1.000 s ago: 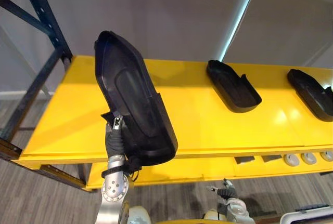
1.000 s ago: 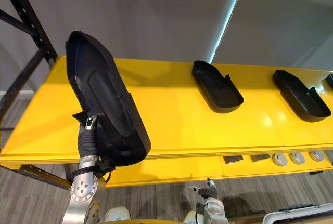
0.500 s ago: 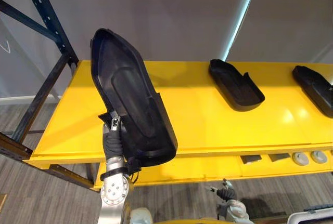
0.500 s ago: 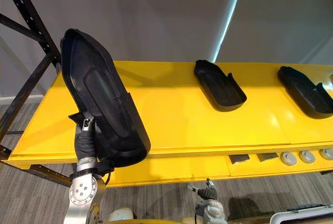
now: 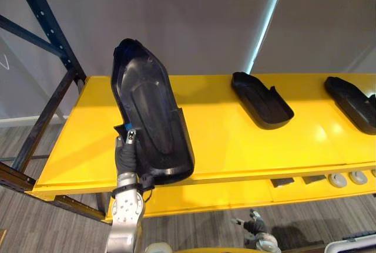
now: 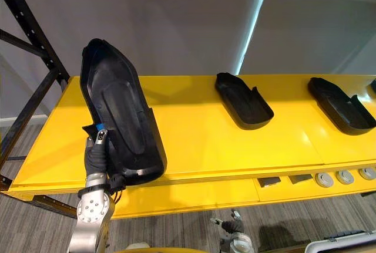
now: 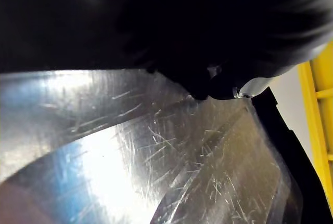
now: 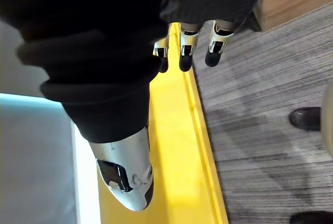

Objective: Walk over and take plastic housings, then place them on the shelf

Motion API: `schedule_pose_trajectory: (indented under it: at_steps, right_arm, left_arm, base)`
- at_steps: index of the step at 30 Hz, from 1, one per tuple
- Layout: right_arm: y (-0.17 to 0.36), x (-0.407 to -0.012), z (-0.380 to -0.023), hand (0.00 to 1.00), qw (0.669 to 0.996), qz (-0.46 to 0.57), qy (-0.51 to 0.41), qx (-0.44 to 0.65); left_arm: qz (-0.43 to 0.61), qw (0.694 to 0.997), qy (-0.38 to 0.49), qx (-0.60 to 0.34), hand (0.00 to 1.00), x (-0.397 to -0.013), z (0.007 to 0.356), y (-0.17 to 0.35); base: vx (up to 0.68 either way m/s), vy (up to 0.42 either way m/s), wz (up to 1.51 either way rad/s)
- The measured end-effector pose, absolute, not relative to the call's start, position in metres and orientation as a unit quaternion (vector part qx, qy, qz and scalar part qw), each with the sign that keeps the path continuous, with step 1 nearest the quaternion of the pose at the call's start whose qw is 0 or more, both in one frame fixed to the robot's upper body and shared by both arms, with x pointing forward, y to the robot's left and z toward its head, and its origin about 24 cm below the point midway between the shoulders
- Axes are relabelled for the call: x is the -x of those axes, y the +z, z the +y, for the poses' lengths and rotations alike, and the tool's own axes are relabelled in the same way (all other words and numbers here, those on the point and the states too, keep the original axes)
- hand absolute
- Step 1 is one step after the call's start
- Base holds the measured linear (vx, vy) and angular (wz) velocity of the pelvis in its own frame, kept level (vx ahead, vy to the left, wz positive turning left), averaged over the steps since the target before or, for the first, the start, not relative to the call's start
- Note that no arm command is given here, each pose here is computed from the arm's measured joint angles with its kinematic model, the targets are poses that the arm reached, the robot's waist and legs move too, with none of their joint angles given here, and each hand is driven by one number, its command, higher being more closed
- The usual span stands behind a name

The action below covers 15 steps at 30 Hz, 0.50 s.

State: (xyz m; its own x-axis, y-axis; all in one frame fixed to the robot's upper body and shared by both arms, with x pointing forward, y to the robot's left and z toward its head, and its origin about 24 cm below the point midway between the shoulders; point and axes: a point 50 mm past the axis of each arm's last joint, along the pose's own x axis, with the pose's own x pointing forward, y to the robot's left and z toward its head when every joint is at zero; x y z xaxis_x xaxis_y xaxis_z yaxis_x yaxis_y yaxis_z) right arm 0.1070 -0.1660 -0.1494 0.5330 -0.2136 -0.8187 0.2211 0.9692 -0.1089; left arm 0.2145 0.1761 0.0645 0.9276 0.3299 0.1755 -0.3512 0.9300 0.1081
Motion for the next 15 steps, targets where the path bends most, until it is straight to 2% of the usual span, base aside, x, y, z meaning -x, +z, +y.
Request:
schedule_pose_trajectory:
  at_steps: [7, 15]
  right_arm:
    - [-0.150, -0.105, -0.171, 0.00, 0.874, 0.471, -0.118, 0.003]
    - [-0.151, -0.102, -0.175, 0.00, 0.872, 0.476, -0.116, 0.013]
  left_arm:
    - [-0.039, 0.966, 0.207, -0.149, 1.00, -0.243, 0.201, 0.054]
    - [0.034, 0.952, 0.240, -0.186, 1.00, -0.250, 0.224, 0.031]
  base:
    - [-0.12, -0.018, -0.12]
    - [-0.05, -0.003, -0.04]
